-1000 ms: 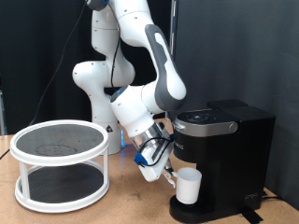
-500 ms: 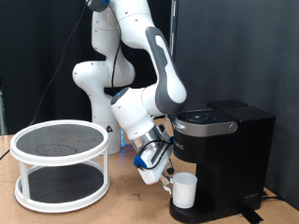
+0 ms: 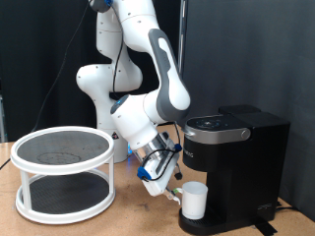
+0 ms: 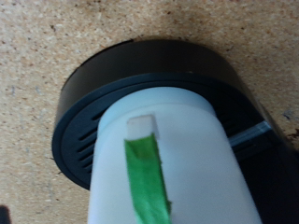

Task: Make a cup of coffee with the keurig machine

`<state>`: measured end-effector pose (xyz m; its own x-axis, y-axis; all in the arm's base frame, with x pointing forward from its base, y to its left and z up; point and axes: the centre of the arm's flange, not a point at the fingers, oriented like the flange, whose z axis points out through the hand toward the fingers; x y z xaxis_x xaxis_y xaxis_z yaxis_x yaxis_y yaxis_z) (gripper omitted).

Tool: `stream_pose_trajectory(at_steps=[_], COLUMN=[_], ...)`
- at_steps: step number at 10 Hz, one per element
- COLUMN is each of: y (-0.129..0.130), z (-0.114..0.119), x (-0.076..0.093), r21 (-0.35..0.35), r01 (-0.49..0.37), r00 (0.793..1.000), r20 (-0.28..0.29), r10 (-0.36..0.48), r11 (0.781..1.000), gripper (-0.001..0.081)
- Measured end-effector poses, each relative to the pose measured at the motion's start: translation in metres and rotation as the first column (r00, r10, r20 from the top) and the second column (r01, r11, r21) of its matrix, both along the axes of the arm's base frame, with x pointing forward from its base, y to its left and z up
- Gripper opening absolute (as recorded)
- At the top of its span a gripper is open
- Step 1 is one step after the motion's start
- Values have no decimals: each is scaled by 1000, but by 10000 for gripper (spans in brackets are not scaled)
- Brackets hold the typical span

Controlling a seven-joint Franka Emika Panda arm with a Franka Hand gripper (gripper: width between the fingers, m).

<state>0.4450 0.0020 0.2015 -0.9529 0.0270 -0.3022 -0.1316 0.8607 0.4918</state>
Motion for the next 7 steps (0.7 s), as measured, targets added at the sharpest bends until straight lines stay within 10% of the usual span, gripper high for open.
stream_pose_trajectory(at_steps=[7], y=[-7], z=[2], x=[-27], r21=[25], r01=[-56], r00=[997], r20=[-48], r10=[57], r11=[998], gripper=[734])
